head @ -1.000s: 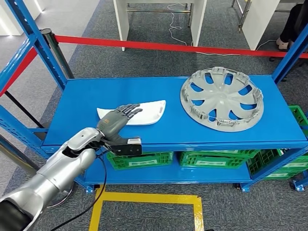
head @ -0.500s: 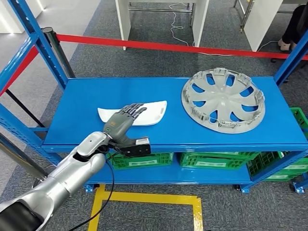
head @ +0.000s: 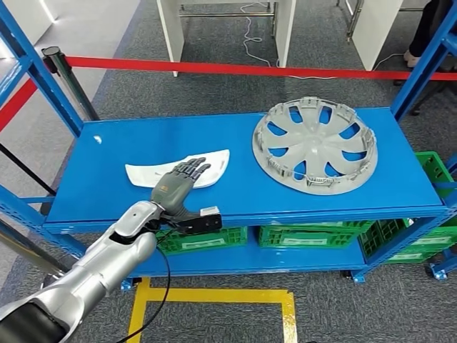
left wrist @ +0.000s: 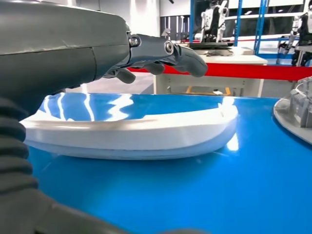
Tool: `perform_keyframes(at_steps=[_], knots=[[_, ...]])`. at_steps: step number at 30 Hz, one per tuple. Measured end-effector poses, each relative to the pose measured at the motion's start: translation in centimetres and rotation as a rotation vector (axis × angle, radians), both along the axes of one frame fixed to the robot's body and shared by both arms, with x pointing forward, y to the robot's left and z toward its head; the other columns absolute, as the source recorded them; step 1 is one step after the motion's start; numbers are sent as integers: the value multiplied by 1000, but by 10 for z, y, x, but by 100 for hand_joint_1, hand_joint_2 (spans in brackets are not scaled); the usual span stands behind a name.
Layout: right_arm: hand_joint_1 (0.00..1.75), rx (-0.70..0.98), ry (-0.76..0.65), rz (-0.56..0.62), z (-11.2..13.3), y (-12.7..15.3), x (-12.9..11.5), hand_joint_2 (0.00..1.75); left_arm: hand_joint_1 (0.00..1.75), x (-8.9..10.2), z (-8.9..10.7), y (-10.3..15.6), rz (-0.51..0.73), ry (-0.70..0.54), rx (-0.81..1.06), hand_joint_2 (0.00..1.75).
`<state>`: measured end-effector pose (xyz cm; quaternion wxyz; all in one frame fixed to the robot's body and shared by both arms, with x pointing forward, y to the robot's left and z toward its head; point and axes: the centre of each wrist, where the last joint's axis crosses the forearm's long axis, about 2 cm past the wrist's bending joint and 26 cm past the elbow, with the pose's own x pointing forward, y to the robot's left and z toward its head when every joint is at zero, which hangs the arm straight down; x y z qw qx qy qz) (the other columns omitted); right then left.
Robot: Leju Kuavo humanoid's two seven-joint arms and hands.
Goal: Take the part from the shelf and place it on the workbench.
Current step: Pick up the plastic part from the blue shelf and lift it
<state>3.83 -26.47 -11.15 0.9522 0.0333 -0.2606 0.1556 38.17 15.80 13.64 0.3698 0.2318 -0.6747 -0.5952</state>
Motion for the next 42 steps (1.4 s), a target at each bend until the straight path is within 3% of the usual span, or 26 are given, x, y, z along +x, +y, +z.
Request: perform_keyframes(at_steps=[8,18,31,32,35,36,42], knots=[[0,0,4,2,0,0,0,0,0,3,-1,-2,50,-23,21,175],[0,-10,9,1,0,1,0,0,0,7,-5,0,255,-126,17,175],[0,-18,21,11,0,1,-2,0,0,14,-4,2,350,-124,-33,175],[0,-18,21,10,0,1,-2,0,10,15,-3,2,349,-121,-28,175],[0,-17,20,10,0,1,-2,0,140,17,-3,0,337,-85,3,175],[0,-16,18,9,0,1,-2,0,173,17,-2,-2,332,-65,15,175],[0,-10,5,1,0,1,-2,0,175,17,-5,-10,306,30,68,175]])
